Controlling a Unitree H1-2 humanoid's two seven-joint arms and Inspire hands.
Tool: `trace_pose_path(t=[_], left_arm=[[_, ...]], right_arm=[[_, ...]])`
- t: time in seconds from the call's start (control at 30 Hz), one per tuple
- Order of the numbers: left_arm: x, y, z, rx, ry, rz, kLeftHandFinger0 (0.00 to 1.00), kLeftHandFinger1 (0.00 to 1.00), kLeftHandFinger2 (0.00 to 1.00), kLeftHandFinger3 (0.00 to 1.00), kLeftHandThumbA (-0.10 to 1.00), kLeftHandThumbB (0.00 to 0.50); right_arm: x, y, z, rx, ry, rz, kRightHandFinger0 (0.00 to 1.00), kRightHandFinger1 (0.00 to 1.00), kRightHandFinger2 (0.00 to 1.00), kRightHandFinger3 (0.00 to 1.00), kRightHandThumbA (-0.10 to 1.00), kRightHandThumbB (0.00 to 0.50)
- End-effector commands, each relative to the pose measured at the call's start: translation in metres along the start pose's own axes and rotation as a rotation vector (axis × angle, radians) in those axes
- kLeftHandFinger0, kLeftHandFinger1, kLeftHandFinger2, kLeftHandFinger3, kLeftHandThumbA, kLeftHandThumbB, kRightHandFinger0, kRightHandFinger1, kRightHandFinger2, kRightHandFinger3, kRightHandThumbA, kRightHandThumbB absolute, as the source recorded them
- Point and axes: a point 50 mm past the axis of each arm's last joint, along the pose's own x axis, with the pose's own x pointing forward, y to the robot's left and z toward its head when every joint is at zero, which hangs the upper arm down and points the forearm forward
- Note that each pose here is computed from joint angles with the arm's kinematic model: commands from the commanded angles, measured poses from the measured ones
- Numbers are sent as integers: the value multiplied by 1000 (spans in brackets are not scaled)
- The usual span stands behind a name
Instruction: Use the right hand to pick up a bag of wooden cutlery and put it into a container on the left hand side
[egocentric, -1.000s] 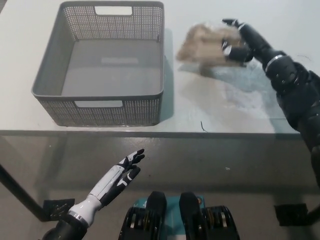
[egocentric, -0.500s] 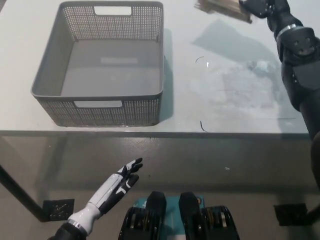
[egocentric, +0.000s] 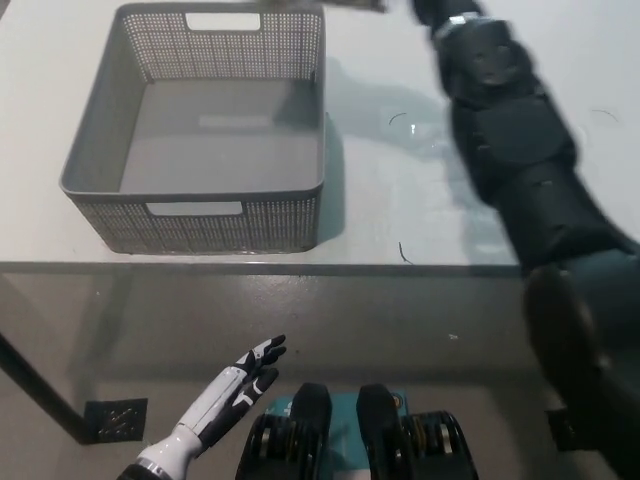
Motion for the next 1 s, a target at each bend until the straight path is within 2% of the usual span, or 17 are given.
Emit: trace_pose_path(t=[0.0, 0.07, 0.1, 0.17, 0.2, 0.23, 0.27, 0.3, 0.33, 0.37, 0.4, 0.43, 0.47, 0.6, 0.7, 0.83, 0.97], left_arm=[[6, 4, 10, 26, -54, -1, 1000, 1000, 1000, 1000, 1000, 324], [6, 3, 11, 28, -60, -6, 1000, 1000, 1000, 1000, 1000, 310], [7, 4, 11, 38, -66, -11, 1000, 1000, 1000, 1000, 1000, 302], [8, 3, 13, 41, -65, -18, 1000, 1000, 1000, 1000, 1000, 293], [8, 4, 13, 45, -63, -22, 1000, 1000, 1000, 1000, 1000, 294], [8, 5, 13, 46, -66, -22, 1000, 1000, 1000, 1000, 1000, 289], [8, 5, 14, 48, -68, -23, 1000, 1000, 1000, 1000, 1000, 294], [9, 6, 15, 51, -70, -25, 1000, 1000, 1000, 1000, 1000, 289], [9, 6, 15, 54, -71, -26, 1000, 1000, 1000, 1000, 1000, 289], [9, 7, 16, 53, -68, -33, 1000, 1000, 1000, 1000, 1000, 286], [9, 7, 16, 53, -69, -34, 1000, 1000, 1000, 1000, 1000, 285], [9, 7, 17, 60, -69, -36, 1000, 1000, 1000, 1000, 1000, 290], [9, 7, 17, 65, -65, -38, 1000, 1000, 1000, 1000, 1000, 296], [9, 7, 18, 80, -68, -53, 1000, 1000, 1000, 1000, 1000, 285], [10, 8, 18, 97, -73, -56, 1000, 1000, 1000, 1000, 1000, 295], [12, 7, 16, 102, -76, -58, 1000, 1000, 1000, 1000, 1000, 307], [13, 4, 15, 98, -78, -63, 1000, 1000, 1000, 1000, 1000, 295]], right_arm=[[28, 38, 67, -26, -156, 39, 0, 402, 756, 701, -100, 186], [28, 53, 65, -24, -129, 57, 0, 436, 807, 754, -100, 193], [27, 64, 63, -47, -134, 69, 11, 487, 874, 812, -100, 194], [24, 78, 58, -51, -131, 110, 6, 507, 920, 860, -100, 166], [23, 83, 55, -67, -121, 124, 51, 550, 948, 894, -100, 173], [22, 86, 52, -107, -109, 118, 282, 749, 1000, 1000, -93, 187], [22, 87, 50, -146, -99, 120, 430, 811, 1000, 1000, 36, 258], [21, 87, 46, -187, -81, 143, 541, 892, 1000, 1000, 286, 335], [20, 87, 43, -200, -69, 166, 594, 899, 1000, 1000, 353, 351], [18, 84, 35, -242, -46, 207, 946, 1000, 1000, 1000, 547, 447], [17, 83, 33, -244, -44, 212, 1000, 1000, 1000, 1000, 572, 456], [16, 81, 31, -280, -36, 206, 1000, 1000, 1000, 1000, 612, 451], [16, 78, 28, -304, -26, 199, 1000, 1000, 1000, 1000, 619, 407], [14, 67, 20, -332, 11, 176, 1000, 1000, 1000, 1000, 687, 386], [13, 58, 16, -369, 11, 165, 1000, 1000, 1000, 1000, 795, 379], [12, 51, 14, -375, 2, 160, 1000, 1000, 1000, 1000, 895, 416], [13, 43, 17, -339, -17, 156, 1000, 1000, 1000, 1000, 897, 425]])
